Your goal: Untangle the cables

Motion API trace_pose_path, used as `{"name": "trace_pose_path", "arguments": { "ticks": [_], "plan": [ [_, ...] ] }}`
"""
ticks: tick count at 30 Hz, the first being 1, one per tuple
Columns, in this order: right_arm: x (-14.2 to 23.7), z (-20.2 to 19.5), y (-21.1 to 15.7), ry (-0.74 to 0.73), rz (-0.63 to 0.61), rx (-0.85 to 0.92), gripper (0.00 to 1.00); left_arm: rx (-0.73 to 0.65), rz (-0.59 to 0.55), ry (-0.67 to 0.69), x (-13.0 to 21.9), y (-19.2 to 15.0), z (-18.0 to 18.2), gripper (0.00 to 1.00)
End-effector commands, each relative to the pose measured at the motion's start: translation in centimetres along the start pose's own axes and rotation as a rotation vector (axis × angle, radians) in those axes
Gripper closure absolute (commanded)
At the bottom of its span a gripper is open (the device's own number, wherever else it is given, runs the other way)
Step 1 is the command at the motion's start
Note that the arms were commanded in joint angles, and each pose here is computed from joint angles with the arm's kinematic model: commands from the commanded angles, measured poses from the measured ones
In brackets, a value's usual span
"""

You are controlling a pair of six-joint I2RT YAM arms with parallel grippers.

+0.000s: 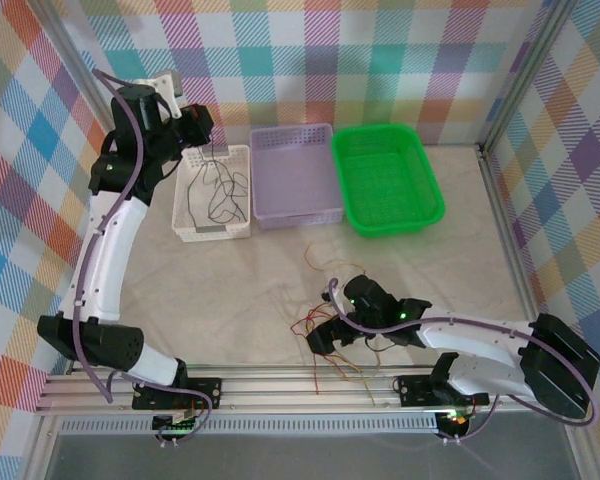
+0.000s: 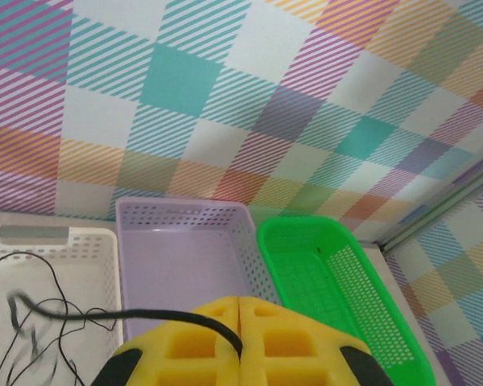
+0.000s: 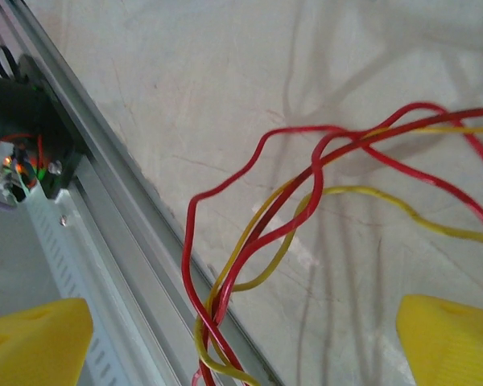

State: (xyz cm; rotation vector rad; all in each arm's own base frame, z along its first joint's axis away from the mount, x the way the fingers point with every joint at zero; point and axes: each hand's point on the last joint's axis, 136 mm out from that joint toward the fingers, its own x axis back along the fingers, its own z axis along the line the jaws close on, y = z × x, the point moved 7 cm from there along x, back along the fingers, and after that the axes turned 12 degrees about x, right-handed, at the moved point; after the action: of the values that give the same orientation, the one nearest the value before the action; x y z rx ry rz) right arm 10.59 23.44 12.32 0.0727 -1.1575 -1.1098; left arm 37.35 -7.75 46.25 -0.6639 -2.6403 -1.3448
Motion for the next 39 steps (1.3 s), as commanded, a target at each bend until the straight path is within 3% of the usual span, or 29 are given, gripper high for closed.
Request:
{"name": "trace_pose_path", "arguments": {
  "ticks": [1, 9, 19, 22, 32, 39],
  "plan": [
    [-0.6, 0.6, 0.2, -0.032, 0.024, 0.028, 0.04, 0.027, -0.015, -0.031, -1.1, 1.2, 0.3, 1.00],
    [-2.7, 1.1, -0.2, -0.098, 0.139, 0.066, 0.09, 0.074, 0.042, 0.012, -5.0, 1.1, 3.0, 1.00],
    [-4.0, 0.9, -0.4, -0.117, 0.174, 0.073, 0.22, 0.121, 0.127, 0.097, -9.1, -1.2, 7.5, 1.00],
    [-4.2, 0.8, -0.4, -0.125, 0.184, 0.075, 0.30, 0.130, 0.155, 0.136, -10.3, -2.2, 8.9, 1.00],
    [-4.4, 0.5, 0.0, -0.163, 0.184, 0.085, 0.73, 0.159, 0.229, 0.232, -13.0, -5.3, 12.6, 1.00],
    [-2.2, 1.6, 2.0, -0.170, 0.097, 0.151, 0.92, 0.176, 0.270, 0.274, -14.1, -6.8, 14.3, 1.00]
  ]
}}
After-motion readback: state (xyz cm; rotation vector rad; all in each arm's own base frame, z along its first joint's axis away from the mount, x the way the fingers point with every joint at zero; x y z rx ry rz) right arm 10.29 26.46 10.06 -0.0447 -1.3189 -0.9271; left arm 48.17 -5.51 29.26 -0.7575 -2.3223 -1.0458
